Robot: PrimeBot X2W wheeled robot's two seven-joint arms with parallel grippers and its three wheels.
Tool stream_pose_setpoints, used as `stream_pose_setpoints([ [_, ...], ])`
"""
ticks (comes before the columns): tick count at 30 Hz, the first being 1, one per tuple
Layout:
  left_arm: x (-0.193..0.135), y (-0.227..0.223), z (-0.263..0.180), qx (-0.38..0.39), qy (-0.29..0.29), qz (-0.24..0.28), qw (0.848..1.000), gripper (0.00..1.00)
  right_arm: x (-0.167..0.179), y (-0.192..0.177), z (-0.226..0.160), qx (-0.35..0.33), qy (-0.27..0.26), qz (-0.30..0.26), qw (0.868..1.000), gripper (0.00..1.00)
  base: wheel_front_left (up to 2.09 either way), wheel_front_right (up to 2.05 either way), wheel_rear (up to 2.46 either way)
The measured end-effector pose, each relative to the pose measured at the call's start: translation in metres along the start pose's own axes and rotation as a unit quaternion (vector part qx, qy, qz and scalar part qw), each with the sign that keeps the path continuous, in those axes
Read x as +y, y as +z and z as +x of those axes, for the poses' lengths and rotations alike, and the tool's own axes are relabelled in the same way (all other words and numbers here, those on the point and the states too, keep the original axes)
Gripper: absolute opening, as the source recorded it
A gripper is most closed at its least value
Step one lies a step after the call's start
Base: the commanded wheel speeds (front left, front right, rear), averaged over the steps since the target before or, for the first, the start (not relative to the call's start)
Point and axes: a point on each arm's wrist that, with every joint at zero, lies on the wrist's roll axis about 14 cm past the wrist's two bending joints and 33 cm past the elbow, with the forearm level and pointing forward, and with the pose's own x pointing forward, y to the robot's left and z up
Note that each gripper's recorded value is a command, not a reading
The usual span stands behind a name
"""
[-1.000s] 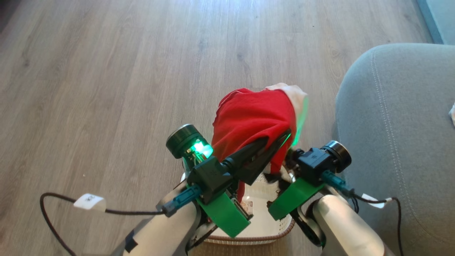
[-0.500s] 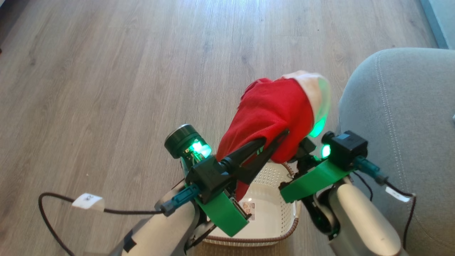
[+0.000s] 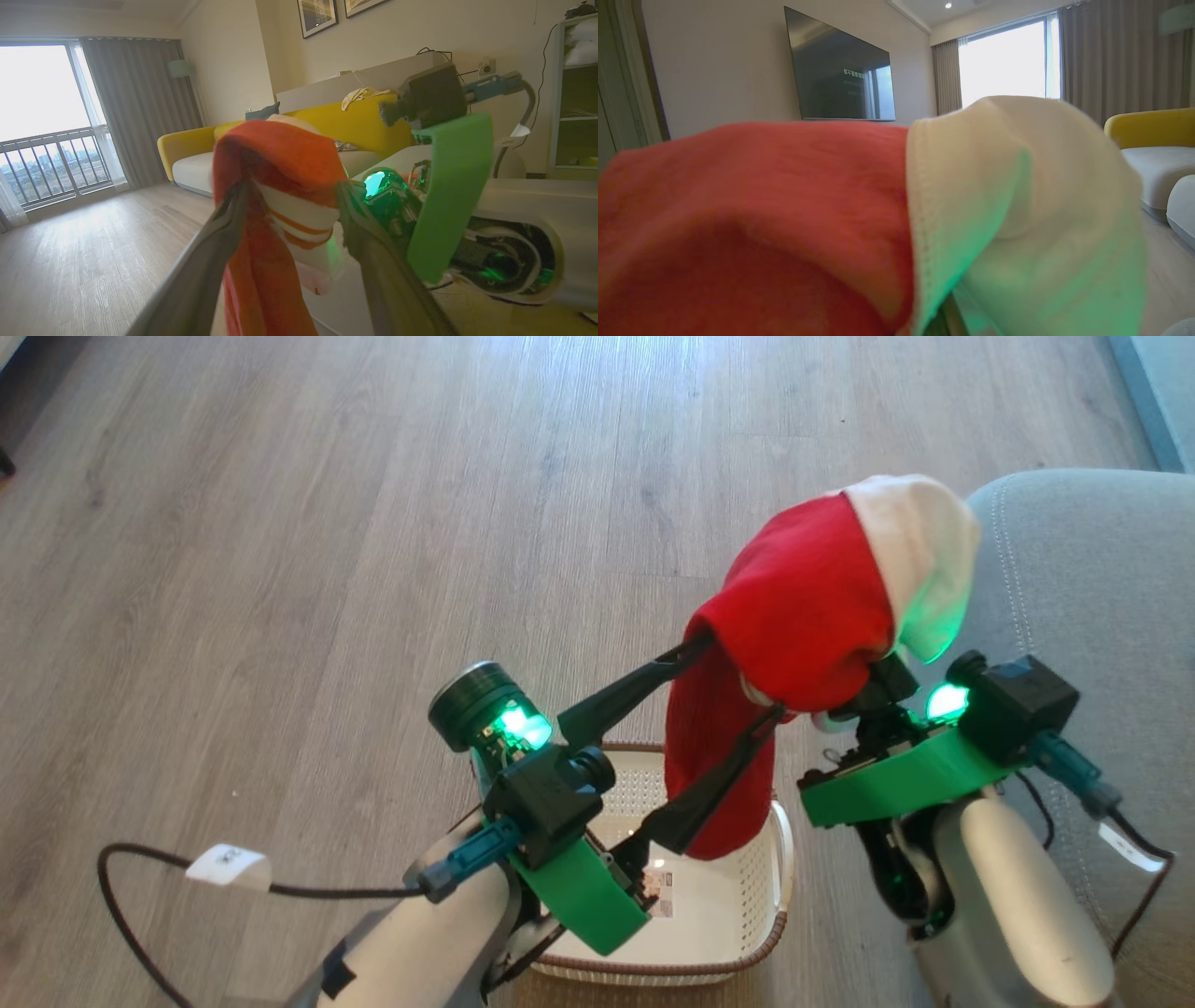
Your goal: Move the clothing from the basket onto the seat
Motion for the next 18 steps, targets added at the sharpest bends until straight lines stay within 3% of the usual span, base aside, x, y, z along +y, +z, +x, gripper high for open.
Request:
stream_pose_setpoints([
  [18,0.005,-0.036,-0.018,0.055,0.017,-0.015,0.998,1.0,-0.053,0.021,-0.017,-0.017,-0.076,-0.073,0.994,0.0,0.0,0.0,0.0],
])
